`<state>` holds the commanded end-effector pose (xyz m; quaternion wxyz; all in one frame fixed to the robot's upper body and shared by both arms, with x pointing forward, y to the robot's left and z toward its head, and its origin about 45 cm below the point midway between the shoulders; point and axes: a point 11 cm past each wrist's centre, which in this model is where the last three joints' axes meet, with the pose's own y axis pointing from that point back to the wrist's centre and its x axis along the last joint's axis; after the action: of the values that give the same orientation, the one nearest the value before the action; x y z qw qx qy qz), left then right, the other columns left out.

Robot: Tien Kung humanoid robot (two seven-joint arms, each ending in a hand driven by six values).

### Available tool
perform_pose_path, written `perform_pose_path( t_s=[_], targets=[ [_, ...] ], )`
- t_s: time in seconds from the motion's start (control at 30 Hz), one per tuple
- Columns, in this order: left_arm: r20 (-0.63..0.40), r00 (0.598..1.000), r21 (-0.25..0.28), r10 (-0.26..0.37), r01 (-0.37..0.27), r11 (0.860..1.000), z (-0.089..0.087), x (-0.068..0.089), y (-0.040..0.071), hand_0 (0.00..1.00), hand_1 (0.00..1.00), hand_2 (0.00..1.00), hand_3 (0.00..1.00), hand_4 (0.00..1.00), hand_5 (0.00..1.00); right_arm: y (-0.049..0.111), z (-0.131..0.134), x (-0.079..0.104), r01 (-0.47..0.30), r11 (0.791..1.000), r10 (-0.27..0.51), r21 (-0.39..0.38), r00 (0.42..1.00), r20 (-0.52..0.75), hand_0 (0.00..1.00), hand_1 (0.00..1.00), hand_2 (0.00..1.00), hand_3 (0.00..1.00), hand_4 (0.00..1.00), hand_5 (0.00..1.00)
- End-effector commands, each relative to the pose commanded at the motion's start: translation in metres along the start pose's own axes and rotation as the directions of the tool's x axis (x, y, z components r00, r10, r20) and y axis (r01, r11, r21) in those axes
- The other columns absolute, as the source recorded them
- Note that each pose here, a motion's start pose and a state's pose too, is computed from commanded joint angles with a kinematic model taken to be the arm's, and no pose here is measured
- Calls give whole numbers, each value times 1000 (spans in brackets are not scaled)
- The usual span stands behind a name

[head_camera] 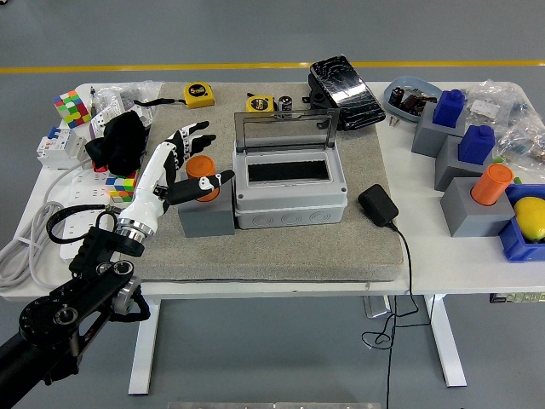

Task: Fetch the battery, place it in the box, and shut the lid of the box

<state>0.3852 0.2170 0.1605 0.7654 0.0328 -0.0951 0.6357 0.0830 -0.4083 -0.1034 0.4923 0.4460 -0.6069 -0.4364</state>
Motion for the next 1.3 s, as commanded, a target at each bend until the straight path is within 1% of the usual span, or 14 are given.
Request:
perform_pose_path(
  t_s=[0.17,0.2,0.37,0.4,0.57,0.6,0.77,0.8,0.97,1.0,1.17,1.2,1.3],
  targets=[
    [8,1000,10,-11,11,1000,-4,-3,-2,760,703,660,739,998,2,0,0,1,-2,1000,2,-1,1000,-4,642,693,723,767,998,648],
    [9,1000,12,-13,13,1000,-5,-4,-2,728,656,591,707,998,2,0,0,1,-3,1000,3,-1,1000,-5,643,692,723,767,998,647],
    [1,1000,13,-20,20,1000,-9,-7,-1,728,656,591,707,998,2,0,-1,1,-2,1000,2,0,1000,-6,643,692,723,767,998,647],
    [-3,1000,11,-18,18,1000,-9,-8,-1,683,553,493,629,998,2,0,-1,1,-2,1000,2,0,1000,-7,643,693,723,767,998,646],
    [-15,1000,10,-23,23,1000,-10,-11,-3,683,553,493,629,998,2,0,0,2,-4,1000,4,-2,1000,-11,643,693,723,767,998,646],
    [-17,1000,12,-26,26,1000,-11,-12,-3,533,423,423,519,970,2,0,0,2,-4,1000,4,-2,1000,-11,643,692,723,767,998,647],
    [-27,999,18,-34,35,999,-12,-16,-7,533,423,423,519,970,2,0,0,2,-4,1000,4,-1,1000,-13,643,692,723,767,998,647],
    [-30,999,19,-35,36,999,-12,-17,-8,483,390,393,479,939,2,0,-1,2,-3,1000,3,-1,1000,-13,643,691,723,767,998,647],
    [-40,998,26,-43,44,999,-11,-21,-13,483,390,393,479,939,2,0,0,1,-2,1000,2,-2,1000,-13,643,691,723,767,998,647],
    [-41,998,29,-43,45,999,-12,-21,-13,283,328,343,417,860,2,0,1,1,-2,1000,2,-3,1000,-13,643,692,722,767,998,647],
    [-50,998,31,-35,36,999,-12,-20,-14,283,328,343,417,860,2,0,2,2,-4,1000,4,-6,1000,-10,643,692,722,767,998,647],
    [-49,998,29,-33,34,999,-12,-20,-14,224,204,261,327,799,2,0,2,3,-5,1000,5,-6,1000,-9,643,692,723,766,998,646],
    [-49,998,24,-25,27,999,-11,-18,-14,224,204,261,327,799,2,0,2,3,-7,1000,6,-5,1000,-8,643,692,723,766,998,646]
  ],
)
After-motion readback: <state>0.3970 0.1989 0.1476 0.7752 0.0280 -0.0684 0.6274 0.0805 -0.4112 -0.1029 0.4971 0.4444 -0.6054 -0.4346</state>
